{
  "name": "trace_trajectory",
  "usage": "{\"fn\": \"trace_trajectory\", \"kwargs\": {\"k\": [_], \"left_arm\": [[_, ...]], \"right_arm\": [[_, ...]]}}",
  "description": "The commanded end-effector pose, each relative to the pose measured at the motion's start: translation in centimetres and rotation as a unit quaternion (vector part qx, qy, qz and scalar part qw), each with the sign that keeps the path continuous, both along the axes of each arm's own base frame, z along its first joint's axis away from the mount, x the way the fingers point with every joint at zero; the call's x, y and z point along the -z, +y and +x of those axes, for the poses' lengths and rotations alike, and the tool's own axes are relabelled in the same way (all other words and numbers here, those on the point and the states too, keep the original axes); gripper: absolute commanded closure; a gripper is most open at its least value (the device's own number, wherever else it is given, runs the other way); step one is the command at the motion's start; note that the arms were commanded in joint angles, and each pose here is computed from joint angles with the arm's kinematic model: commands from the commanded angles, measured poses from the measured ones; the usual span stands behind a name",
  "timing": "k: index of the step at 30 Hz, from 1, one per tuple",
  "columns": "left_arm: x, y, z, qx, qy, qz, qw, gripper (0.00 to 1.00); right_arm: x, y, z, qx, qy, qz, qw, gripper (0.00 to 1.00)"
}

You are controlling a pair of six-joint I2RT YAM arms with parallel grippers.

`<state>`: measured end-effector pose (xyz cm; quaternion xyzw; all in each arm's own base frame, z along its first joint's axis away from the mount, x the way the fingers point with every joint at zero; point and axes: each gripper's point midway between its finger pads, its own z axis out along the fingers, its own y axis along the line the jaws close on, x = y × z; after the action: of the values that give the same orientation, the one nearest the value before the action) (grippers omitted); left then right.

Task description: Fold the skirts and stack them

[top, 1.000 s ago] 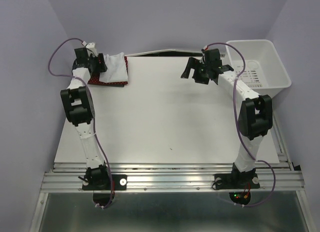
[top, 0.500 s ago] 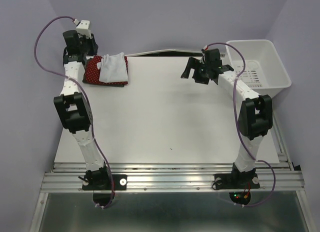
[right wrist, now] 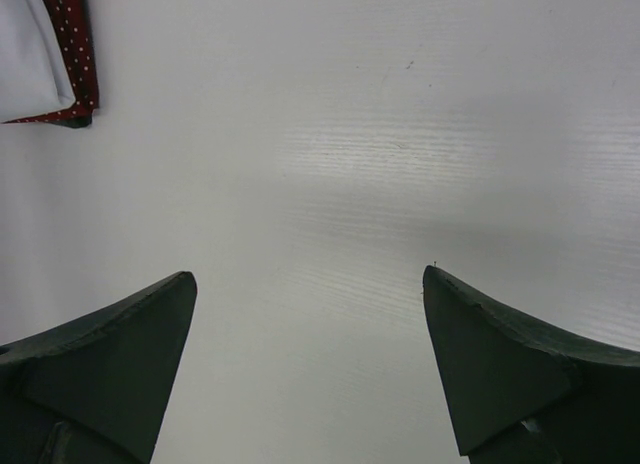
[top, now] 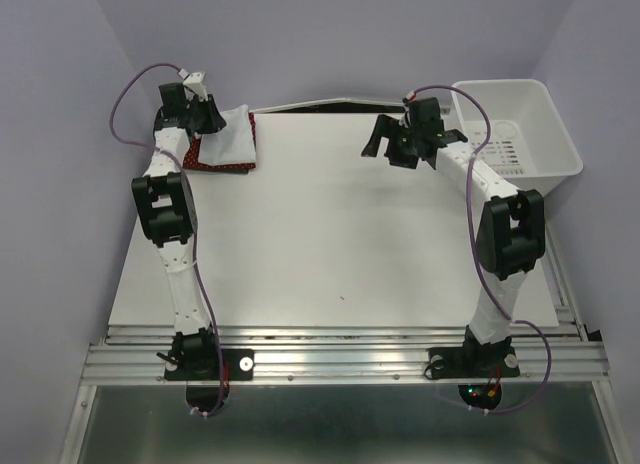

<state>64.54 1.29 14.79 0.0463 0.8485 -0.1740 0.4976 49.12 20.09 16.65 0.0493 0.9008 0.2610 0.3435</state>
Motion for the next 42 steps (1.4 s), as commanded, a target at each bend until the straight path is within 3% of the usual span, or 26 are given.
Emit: {"fn": "trace_trajectory", "kwargs": {"k": [1, 3, 6, 10, 15, 20, 22, 23, 27, 31, 33, 36, 39, 40, 42], "left_arm": [[-3.3, 0.5, 1.7, -0.016, -0.035, -0.026, 0.999, 0.7], [-2.1, 1.2, 2.2, -0.036, -0.027, -0.028, 0.999, 0.69], [-1.5, 3.1, 2.7, -0.071, -0.028, -0.034, 0.997, 0.61], [-0.9, 4.5, 2.1, -0.069, -0.026, -0.053, 0.996, 0.59], [-4.0, 5.8, 1.3, -0.066, -0.066, -0.024, 0.995, 0.47], [-8.5, 6.4, 0.1, -0.083, -0.101, 0.07, 0.989, 0.28], [-9.6, 6.8, -0.7, -0.091, -0.108, 0.097, 0.985, 0.11], [-12.5, 6.8, -1.6, -0.093, -0.133, 0.12, 0.979, 0.01], [-18.8, 6.6, -5.1, -0.099, -0.188, 0.152, 0.965, 0.01], [-23.6, 7.7, -9.5, -0.188, -0.198, 0.098, 0.957, 0.01], [-24.5, 6.2, -12.4, -0.126, -0.184, 0.117, 0.968, 0.01], [-23.5, 3.2, -16.2, -0.056, -0.162, 0.15, 0.974, 0.01], [-20.9, 2.3, -19.9, -0.061, -0.138, 0.189, 0.97, 0.01], [-17.7, 1.2, -20.9, -0.049, -0.107, 0.186, 0.976, 0.01], [-17.0, -0.1, -23.4, -0.037, -0.107, 0.187, 0.976, 0.01]], "right_arm": [[0.3, 0.0, 0.6, -0.001, -0.01, -0.001, 1.0, 0.0], [0.3, 0.1, 0.6, -0.001, -0.01, -0.001, 1.0, 0.0], [0.5, 0.0, 0.5, -0.001, -0.008, -0.003, 1.0, 0.0], [0.7, -0.1, 0.4, -0.002, -0.007, -0.006, 1.0, 0.0], [0.1, -0.1, 0.3, -0.009, -0.016, -0.008, 1.0, 0.0], [-1.7, -0.9, 0.7, -0.019, -0.056, -0.041, 0.997, 0.0], [-3.1, -1.6, 0.7, -0.019, -0.08, -0.059, 0.995, 0.0], [-3.5, -2.4, 0.8, -0.014, -0.094, -0.084, 0.992, 0.0], [-6.0, -4.6, 0.0, -0.006, -0.137, -0.138, 0.981, 0.0], [-7.4, -7.0, -2.0, 0.001, -0.161, -0.18, 0.97, 0.0], [-8.5, -8.5, -3.2, 0.013, -0.174, -0.199, 0.964, 0.0], [-8.1, -9.6, -6.0, 0.003, -0.174, -0.209, 0.962, 0.0], [-5.5, -10.6, -8.7, -0.007, -0.151, -0.219, 0.964, 0.0], [-5.9, -10.9, -9.7, -0.005, -0.158, -0.22, 0.963, 0.0], [-3.3, -11.6, -11.6, -0.008, -0.133, -0.232, 0.964, 0.0]]}}
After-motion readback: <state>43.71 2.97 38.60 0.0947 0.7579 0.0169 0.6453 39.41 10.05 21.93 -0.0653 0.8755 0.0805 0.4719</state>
